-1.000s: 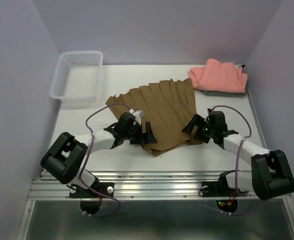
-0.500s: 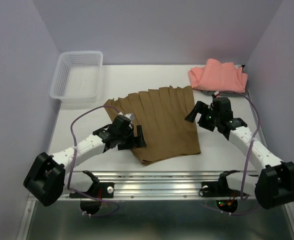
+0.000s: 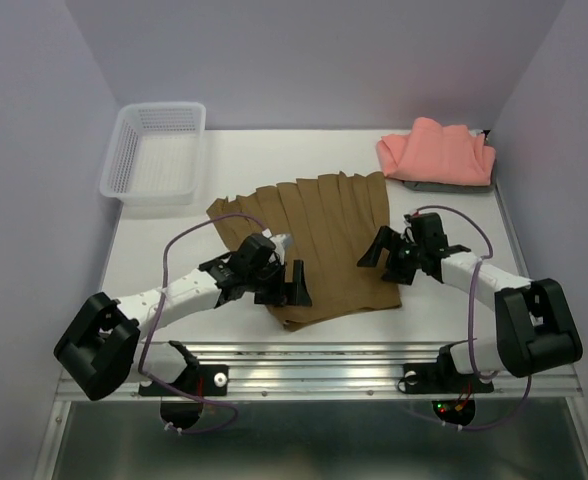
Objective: Fold and stack the skirts
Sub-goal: Flatten the skirt out
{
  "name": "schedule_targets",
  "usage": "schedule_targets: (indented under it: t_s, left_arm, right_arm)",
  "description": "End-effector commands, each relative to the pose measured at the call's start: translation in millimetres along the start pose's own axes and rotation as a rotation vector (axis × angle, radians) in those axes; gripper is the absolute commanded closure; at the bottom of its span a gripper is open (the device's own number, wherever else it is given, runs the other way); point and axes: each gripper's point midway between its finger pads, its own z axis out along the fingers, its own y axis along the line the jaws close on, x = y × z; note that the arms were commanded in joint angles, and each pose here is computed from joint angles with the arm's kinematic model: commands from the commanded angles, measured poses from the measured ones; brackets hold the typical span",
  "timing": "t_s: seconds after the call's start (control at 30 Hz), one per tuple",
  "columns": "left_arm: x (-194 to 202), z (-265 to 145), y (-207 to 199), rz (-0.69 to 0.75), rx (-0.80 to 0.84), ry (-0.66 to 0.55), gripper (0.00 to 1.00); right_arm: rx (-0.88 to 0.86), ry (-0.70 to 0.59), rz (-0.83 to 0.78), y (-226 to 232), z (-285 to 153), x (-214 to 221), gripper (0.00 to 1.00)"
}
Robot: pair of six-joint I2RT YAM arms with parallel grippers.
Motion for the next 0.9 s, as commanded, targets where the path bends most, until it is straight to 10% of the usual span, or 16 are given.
schedule_targets:
  t_s: [0.0, 0.43, 0.87]
  left_arm:
    - [41.6, 5.0, -7.1, 0.008, 0.092, 0.108, 0.02]
    - [105.3, -7.3, 25.8, -0.107, -0.038, 0.245, 0.02]
    - [0.6, -44.4, -21.4, 0.039, -0.007, -0.168, 0.01]
  right_arm:
    - [0.017, 0.000, -0.003, -10.3, 9.6, 5.3, 0.00]
    - [0.093, -0.014, -0.094, -17.2, 3.2, -6.6, 0.00]
    - [-0.194, -0.127, -0.449, 84.5, -44.2, -2.3, 0.00]
